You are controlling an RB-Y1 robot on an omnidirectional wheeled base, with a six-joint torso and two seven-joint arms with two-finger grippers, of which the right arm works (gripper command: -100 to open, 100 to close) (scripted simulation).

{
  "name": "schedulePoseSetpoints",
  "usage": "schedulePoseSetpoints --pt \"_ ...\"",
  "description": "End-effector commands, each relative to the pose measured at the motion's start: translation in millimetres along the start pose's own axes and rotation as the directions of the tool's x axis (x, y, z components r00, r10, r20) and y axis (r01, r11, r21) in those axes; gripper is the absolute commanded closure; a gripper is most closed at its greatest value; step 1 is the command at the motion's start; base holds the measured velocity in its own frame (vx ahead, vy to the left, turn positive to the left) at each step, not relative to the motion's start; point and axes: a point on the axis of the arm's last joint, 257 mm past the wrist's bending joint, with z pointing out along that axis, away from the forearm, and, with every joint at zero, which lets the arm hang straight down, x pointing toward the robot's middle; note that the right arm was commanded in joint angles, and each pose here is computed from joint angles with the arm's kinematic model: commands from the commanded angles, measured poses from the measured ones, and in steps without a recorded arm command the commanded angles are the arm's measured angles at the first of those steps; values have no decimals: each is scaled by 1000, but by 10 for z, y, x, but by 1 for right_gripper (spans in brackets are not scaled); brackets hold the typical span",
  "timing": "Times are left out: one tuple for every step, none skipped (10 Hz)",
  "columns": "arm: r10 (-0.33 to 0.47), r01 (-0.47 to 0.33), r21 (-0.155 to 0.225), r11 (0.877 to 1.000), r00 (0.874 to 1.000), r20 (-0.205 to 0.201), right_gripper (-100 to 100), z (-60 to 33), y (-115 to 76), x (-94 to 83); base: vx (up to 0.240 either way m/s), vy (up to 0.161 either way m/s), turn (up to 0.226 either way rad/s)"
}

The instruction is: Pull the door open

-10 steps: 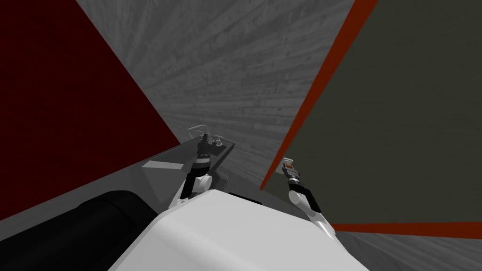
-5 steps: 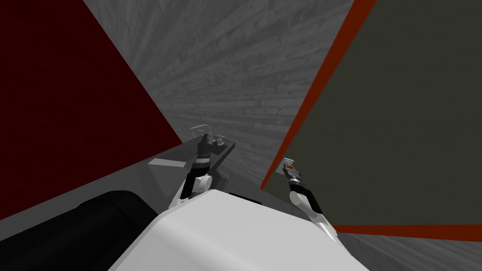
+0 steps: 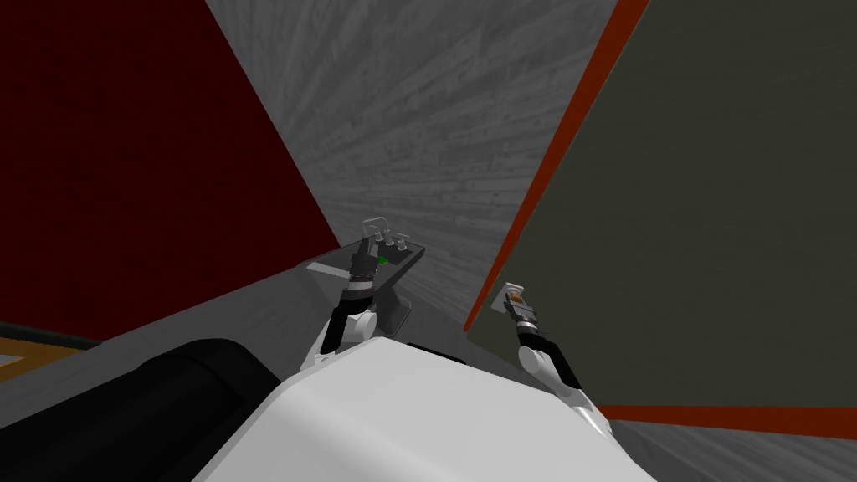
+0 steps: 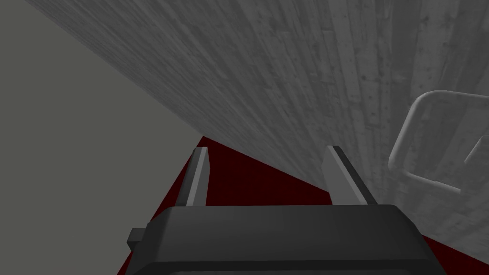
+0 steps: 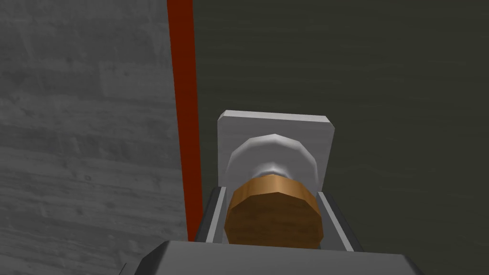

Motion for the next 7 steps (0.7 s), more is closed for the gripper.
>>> schedulePoseSetpoints --pt "6 -6 10 1000 1000 -5 100 -41 5 16 -208 -55 174" --pt "8 -8 15 1000 1000 -5 100 -67 14 17 -205 -64 147" --pt "11 -10 20 1000 1000 -5 100 -92 21 18 -205 -64 165" --pt "12 -12 24 1000 1000 -5 100 -113 27 18 -186 -68 133" --pt "14 -14 28 999 1000 -5 100 -135 33 18 -188 -36 124" --pt "11 -11 26 1000 1000 -1 100 -127 29 -1 -85 -9 30" --pt "11 -11 38 999 1000 2 100 -163 14 -15 -126 -9 103"
